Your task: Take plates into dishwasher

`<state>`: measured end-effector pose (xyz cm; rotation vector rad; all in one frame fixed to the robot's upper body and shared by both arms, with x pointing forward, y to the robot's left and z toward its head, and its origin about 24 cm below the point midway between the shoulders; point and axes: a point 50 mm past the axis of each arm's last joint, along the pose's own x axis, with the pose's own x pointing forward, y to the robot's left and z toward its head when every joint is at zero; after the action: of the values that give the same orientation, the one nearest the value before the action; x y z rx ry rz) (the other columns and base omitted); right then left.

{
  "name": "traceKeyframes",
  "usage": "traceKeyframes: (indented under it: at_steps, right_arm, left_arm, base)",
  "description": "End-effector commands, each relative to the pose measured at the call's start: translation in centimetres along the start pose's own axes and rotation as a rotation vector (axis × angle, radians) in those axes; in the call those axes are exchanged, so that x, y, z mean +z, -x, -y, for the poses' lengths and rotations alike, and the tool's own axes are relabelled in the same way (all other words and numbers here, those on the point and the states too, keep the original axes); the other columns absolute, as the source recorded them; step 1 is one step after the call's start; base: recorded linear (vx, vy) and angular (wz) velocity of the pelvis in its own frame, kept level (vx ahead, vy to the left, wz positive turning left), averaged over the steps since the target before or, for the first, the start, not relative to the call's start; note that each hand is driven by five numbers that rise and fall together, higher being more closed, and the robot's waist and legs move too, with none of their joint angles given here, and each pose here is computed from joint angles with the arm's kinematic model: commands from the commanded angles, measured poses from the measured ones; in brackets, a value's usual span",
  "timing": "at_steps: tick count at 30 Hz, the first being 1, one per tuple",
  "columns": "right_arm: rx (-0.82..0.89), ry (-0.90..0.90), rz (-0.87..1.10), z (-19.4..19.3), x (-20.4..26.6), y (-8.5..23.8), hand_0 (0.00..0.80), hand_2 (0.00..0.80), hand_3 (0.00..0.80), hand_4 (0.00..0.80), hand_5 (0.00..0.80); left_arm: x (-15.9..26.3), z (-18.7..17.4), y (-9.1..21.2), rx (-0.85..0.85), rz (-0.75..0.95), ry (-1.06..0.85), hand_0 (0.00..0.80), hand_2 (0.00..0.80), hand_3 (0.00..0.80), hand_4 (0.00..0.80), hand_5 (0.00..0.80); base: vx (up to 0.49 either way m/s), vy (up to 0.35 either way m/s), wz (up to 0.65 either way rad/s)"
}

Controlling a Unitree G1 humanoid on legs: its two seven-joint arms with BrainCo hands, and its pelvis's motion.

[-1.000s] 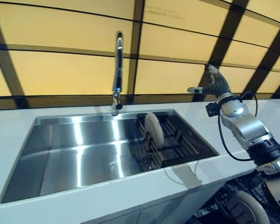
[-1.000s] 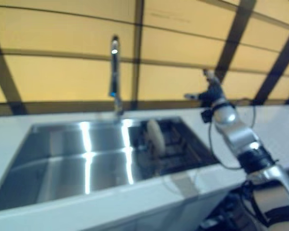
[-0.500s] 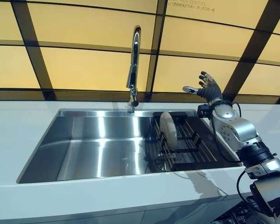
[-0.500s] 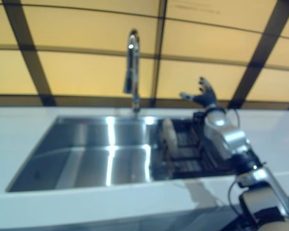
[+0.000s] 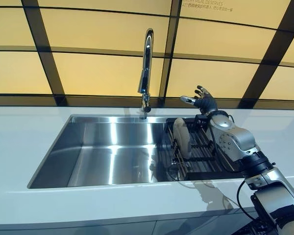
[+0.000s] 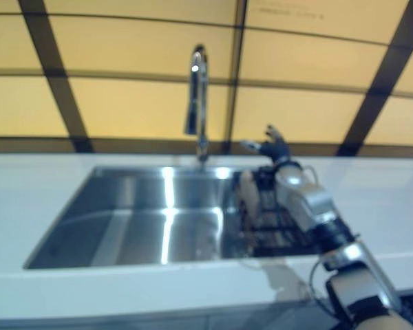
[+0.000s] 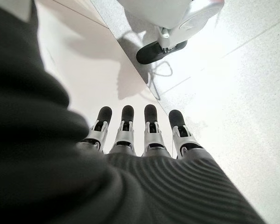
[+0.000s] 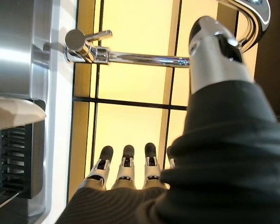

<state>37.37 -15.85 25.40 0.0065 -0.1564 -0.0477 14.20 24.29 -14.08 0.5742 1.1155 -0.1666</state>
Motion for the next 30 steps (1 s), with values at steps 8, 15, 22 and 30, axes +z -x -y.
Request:
traceKeyframes:
  at_steps: [8, 15, 22, 30]
  right_arm:
    - [0.064, 0.008, -0.011, -2.5, -1.3, 1.4, 0.0, 0.0, 0.0, 0.0, 0.0]
    - [0.023, 0.054, -0.043, -1.7, -2.1, 1.0, 0.0, 0.0, 0.0, 0.0, 0.0]
    - [-0.043, 0.092, -0.034, 0.1, -1.9, 0.4, 0.0, 0.0, 0.0, 0.0, 0.0]
    - [-0.095, 0.091, -0.032, 1.7, -1.7, -0.1, 0.0, 0.0, 0.0, 0.0, 0.0]
  left_arm:
    - [1.6, -0.4, -0.4, 0.028, 0.028, 0.014, 0.0, 0.0, 0.0, 0.0, 0.0]
    - [2.0, -0.4, -0.4, 0.028, 0.034, 0.01, 0.0, 0.0, 0.0, 0.0, 0.0]
    - [1.6, -0.4, -0.4, 0.027, 0.025, 0.006, 0.0, 0.0, 0.0, 0.0, 0.0]
    - [1.2, -0.3, -0.3, 0.024, 0.019, -0.001, 0.0, 0.0, 0.0, 0.0, 0.0]
  base:
    - [-0.004, 0.003, 0.0]
    - [0.0, 0.0, 0.0]
    - [0.007, 0.0, 0.02]
    - [0.0, 0.0, 0.0]
